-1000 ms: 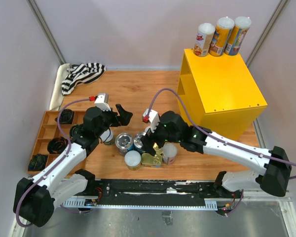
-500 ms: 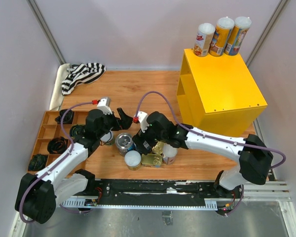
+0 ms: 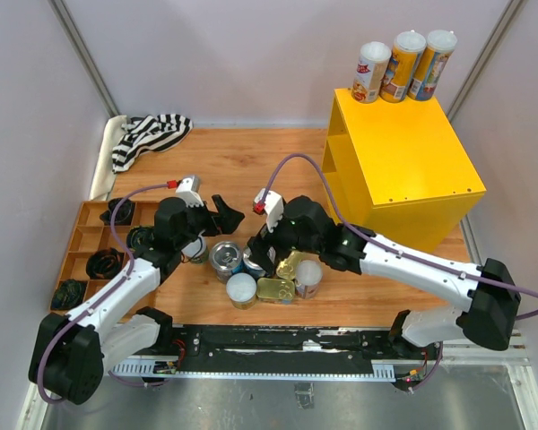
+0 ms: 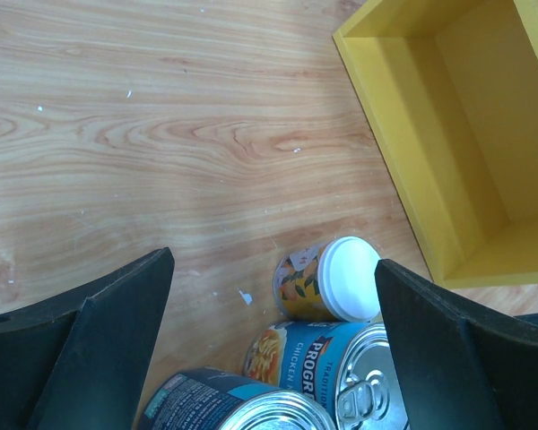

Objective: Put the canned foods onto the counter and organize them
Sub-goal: Pick up the canned food from the center of the board.

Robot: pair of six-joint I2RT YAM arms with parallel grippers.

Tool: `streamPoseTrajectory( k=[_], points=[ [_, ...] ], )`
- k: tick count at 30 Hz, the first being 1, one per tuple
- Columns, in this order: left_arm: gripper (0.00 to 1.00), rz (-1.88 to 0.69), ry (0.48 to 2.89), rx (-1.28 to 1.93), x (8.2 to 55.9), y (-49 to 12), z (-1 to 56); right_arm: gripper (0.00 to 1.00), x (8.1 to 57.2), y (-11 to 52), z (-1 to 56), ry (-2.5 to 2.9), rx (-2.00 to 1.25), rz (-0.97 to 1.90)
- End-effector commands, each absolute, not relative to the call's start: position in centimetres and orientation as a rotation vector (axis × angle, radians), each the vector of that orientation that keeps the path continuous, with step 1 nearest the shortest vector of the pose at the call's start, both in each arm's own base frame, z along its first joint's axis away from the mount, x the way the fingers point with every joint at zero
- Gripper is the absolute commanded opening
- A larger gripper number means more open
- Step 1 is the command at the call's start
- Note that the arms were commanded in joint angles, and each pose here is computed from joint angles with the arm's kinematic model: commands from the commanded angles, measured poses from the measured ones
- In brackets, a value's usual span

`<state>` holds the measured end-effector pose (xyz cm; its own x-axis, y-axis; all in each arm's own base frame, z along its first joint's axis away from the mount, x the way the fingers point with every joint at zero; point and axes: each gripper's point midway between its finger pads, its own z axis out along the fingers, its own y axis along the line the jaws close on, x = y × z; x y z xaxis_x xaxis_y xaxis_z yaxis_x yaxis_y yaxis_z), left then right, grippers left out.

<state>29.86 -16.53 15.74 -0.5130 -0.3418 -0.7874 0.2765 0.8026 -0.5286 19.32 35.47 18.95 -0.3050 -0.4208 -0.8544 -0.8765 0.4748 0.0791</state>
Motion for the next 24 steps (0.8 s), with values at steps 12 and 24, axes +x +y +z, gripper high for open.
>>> streamPoseTrajectory(
  k=[12, 24],
  points=[
    [1.00, -0.814, 1.943, -0.026, 30.0, -17.2, 16.4, 0.98, 20.0, 35.7, 13.3, 2.061, -1.135, 0.619],
    [1.00, -0.813, 1.945, -0.016, 29.9, -17.2, 16.3, 0.98, 19.6, 36.0, 10.7, 2.133, -1.119, 0.633]
  ],
)
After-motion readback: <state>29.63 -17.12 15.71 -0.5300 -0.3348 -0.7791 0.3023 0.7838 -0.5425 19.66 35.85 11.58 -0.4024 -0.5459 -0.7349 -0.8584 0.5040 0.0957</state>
